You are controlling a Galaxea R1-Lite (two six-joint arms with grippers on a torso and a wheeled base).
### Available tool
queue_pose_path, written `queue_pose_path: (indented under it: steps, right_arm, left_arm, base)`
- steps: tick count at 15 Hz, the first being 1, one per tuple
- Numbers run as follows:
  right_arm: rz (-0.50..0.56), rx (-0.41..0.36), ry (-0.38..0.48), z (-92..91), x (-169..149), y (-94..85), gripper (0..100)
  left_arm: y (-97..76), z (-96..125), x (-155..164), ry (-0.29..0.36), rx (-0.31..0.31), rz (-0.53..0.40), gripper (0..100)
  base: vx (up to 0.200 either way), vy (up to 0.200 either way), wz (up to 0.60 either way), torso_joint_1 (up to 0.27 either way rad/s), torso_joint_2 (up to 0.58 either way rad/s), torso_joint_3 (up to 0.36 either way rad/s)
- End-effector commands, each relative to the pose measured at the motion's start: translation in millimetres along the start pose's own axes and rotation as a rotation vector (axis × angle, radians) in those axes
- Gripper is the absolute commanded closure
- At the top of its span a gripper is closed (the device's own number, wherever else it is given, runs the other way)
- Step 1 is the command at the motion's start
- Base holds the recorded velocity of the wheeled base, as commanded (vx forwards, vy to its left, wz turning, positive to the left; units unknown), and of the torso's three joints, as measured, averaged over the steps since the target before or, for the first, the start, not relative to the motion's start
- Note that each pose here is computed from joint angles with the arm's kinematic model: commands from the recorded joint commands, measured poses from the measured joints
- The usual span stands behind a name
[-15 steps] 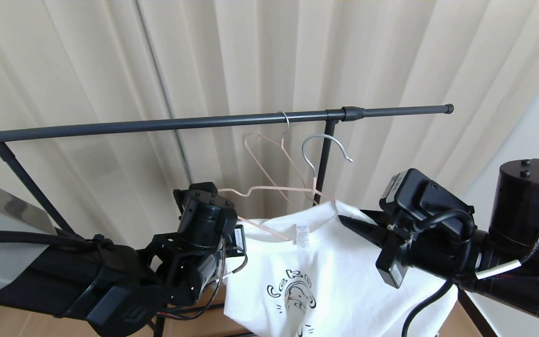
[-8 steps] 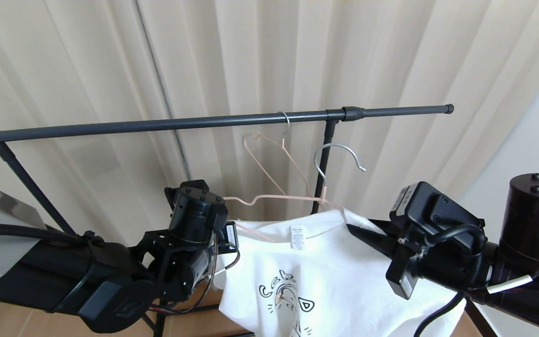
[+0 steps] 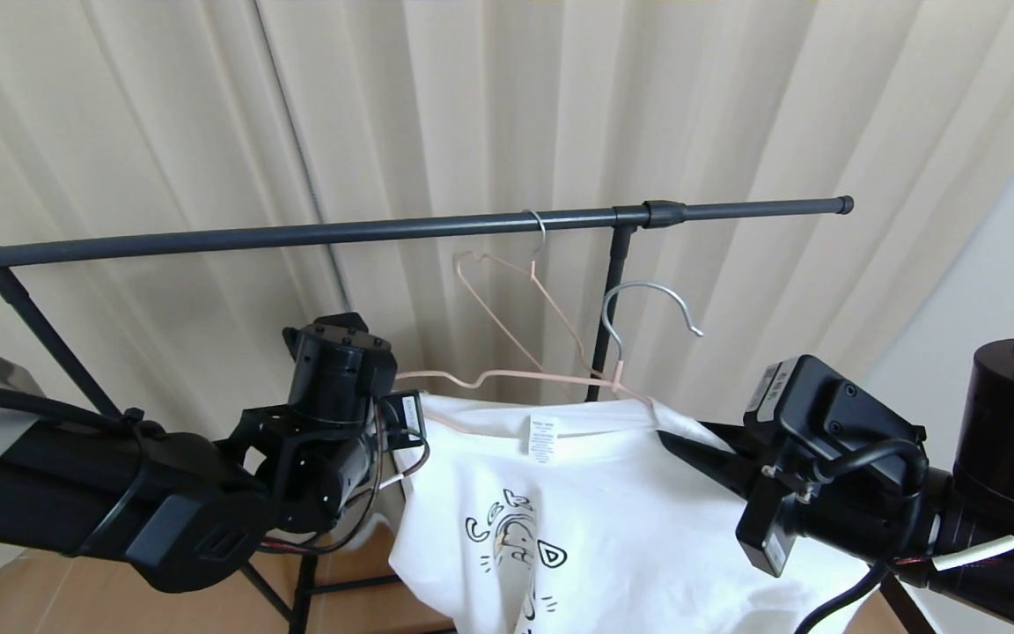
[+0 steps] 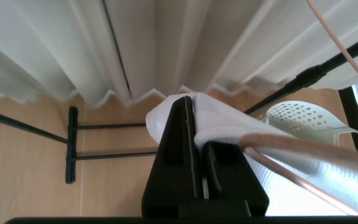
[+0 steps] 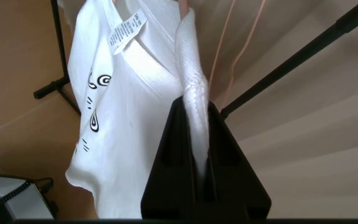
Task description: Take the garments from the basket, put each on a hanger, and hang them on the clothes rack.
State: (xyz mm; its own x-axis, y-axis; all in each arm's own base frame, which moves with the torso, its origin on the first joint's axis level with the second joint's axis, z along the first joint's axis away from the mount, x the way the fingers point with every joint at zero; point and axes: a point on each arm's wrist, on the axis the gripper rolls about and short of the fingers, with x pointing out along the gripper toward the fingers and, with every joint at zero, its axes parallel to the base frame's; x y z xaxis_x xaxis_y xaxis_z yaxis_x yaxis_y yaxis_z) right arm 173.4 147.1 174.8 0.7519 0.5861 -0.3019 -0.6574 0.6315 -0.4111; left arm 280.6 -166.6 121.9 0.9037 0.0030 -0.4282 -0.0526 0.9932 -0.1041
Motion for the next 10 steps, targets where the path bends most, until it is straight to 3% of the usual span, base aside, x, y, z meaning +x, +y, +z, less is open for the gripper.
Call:
queue_pose_path:
  steps: [1, 7, 10]
  right_arm:
    - [-0.009, -0.004, -0.005, 0.1, -3, -2.2, 100]
    - [-0.011, -0.020, 0.007, -4.0, -4, -2.5, 100]
    - [-0.006, -0.032, 0.017, -6.3, -4, -1.4, 100]
  left_arm:
    - [2.2, 5, 1, -0.012, -0.007, 0.005, 100]
    - [5.4, 13, 4, -0.032, -0.021, 0.014, 100]
    - [2.4, 26, 0, -0.072, -0.019, -0.002, 100]
  base:
    - [0.000, 0.000, 0.00, 0.000, 0.00, 0.000]
    - [0.000, 0.000, 0.00, 0.000, 0.00, 0.000]
    - [0.000, 0.000, 0.00, 0.000, 0.00, 0.000]
